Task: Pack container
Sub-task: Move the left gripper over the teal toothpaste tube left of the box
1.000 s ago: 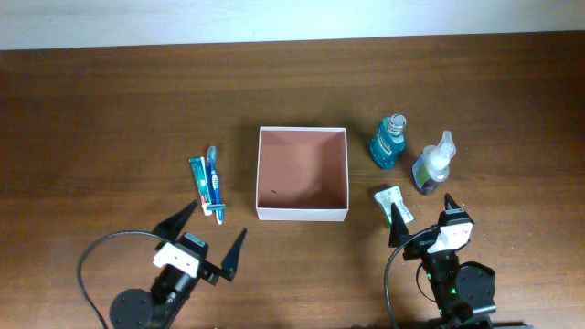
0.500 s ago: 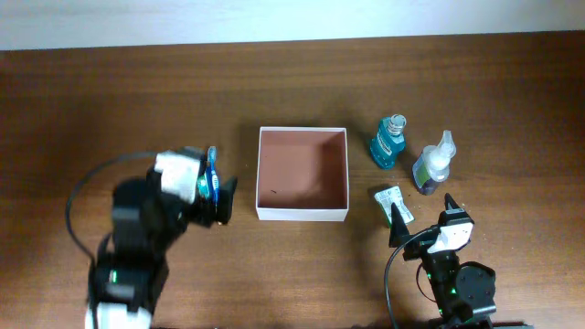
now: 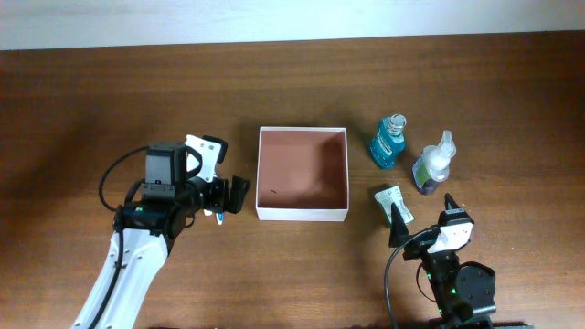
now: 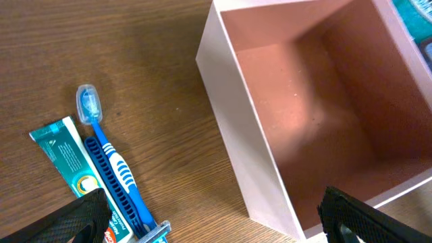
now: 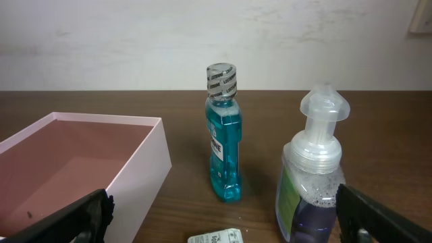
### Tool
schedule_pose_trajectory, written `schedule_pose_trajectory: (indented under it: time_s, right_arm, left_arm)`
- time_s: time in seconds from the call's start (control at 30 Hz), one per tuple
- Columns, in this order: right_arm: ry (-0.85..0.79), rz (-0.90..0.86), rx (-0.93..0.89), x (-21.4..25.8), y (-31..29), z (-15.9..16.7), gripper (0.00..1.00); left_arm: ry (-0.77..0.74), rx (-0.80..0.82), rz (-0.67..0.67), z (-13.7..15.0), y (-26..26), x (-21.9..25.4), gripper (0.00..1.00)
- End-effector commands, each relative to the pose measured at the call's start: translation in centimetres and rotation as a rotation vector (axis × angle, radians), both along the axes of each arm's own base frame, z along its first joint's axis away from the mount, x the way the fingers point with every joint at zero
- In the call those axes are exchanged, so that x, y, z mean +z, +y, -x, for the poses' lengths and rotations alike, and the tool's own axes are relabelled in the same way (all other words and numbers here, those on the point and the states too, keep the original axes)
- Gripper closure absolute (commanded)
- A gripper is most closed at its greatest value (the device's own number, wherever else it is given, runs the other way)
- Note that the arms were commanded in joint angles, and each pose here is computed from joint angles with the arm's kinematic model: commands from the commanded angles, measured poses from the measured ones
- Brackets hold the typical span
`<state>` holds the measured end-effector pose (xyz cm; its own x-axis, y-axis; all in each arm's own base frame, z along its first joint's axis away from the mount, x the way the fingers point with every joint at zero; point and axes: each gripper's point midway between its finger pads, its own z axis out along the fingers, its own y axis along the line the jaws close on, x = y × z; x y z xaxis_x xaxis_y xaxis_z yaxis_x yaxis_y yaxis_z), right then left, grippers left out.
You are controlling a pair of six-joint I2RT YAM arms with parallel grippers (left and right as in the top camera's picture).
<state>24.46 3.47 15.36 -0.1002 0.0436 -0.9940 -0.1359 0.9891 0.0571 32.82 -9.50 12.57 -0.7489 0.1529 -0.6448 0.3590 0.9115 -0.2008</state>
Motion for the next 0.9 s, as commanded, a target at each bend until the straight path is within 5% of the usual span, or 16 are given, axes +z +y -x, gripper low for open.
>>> schedule_pose_trajectory:
  time_s: [0.0, 0.27, 0.47, 0.6, 0.63, 0.67, 0.87]
  right_arm:
    - [0.008, -0.01, -0.004, -0.3, 0.0, 0.0, 0.02]
    - [0.008, -0.01, -0.004, -0.3, 0.0, 0.0, 0.02]
    - [0.008, -0.01, -0.004, -0.3, 0.0, 0.0, 0.02]
    - [0.008, -0.01, -0.004, -0.3, 0.0, 0.0, 0.02]
    - [0.008, -0.01, -0.004, -0.3, 0.0, 0.0, 0.02]
    - [0.008, -0.01, -0.004, -0.3, 0.0, 0.0, 0.02]
    - [0.008, -0.01, -0.004, -0.3, 0.0, 0.0, 0.01]
  left_arm:
    - [-0.015, 0.108, -0.107, -1.1, 2.5, -0.4, 0.01]
    - [0.064, 0.447, -0.162, -1.5, 6.6, -2.2, 0.02]
    - [0.141, 0.648, -0.2, -1.4, 8.9, -5.0, 0.37]
    - [0.214, 0.69, -0.197, -1.3, 9.1, -7.6, 0.44]
    - [0.22, 0.689, -0.201, -1.4, 9.1, -8.0, 0.5]
    - [0.234, 0.687, -0.205, -1.4, 9.0, -8.5, 0.66]
    - [0.235, 0.686, -0.204, -1.7, 9.0, -9.2, 0.68]
